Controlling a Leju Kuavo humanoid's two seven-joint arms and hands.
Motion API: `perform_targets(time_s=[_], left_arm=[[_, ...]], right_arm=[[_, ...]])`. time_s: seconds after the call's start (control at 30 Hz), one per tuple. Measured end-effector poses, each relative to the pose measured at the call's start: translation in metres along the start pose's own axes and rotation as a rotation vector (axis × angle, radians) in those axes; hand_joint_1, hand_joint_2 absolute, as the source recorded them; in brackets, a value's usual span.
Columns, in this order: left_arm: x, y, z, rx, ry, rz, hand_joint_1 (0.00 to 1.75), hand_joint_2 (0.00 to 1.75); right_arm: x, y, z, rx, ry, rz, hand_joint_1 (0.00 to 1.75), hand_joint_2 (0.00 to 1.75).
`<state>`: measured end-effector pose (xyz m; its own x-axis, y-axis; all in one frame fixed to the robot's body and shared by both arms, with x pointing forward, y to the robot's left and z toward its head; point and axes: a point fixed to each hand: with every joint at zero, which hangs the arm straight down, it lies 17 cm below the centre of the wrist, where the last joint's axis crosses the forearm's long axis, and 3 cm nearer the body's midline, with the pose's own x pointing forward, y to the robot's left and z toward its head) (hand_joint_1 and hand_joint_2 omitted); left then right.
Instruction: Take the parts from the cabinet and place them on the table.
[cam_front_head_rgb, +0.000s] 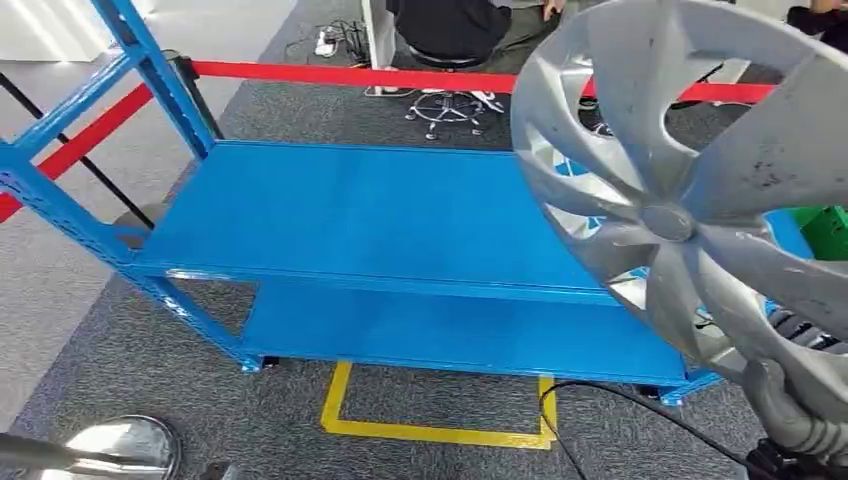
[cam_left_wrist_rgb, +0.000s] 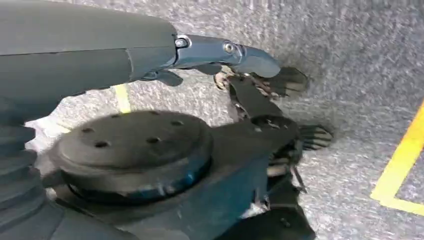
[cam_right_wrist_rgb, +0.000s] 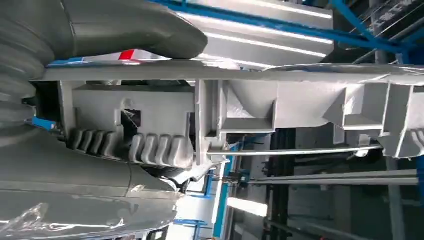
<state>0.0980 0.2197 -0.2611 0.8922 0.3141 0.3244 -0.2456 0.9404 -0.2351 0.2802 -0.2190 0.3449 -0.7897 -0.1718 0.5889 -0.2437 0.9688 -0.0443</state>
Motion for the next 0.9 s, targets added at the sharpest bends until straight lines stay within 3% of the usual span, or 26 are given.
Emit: perform_targets(time_s=[0.17,0.57,0.9], left_arm=[[0.001,0.001,-0.001,0.009,-0.002,-0.009,0.0,1.75],[-0.007,0.003,0.0,0.026,0.013,-0.028,0.0,1.75],[-0.001,-0.001,-0.002,0.019,0.005,-0.032,0.0,1.75]], right_arm=[[-0.002,-0.011,0.001,-0.047,0.008,0.064,1.75,1.75],[-0.01,-0.071,0.014,-0.281,0.086,0.386,1.75,1.75],[-0.011,-0.08,0.025,-0.322,0.117,0.413,1.75,1.75]])
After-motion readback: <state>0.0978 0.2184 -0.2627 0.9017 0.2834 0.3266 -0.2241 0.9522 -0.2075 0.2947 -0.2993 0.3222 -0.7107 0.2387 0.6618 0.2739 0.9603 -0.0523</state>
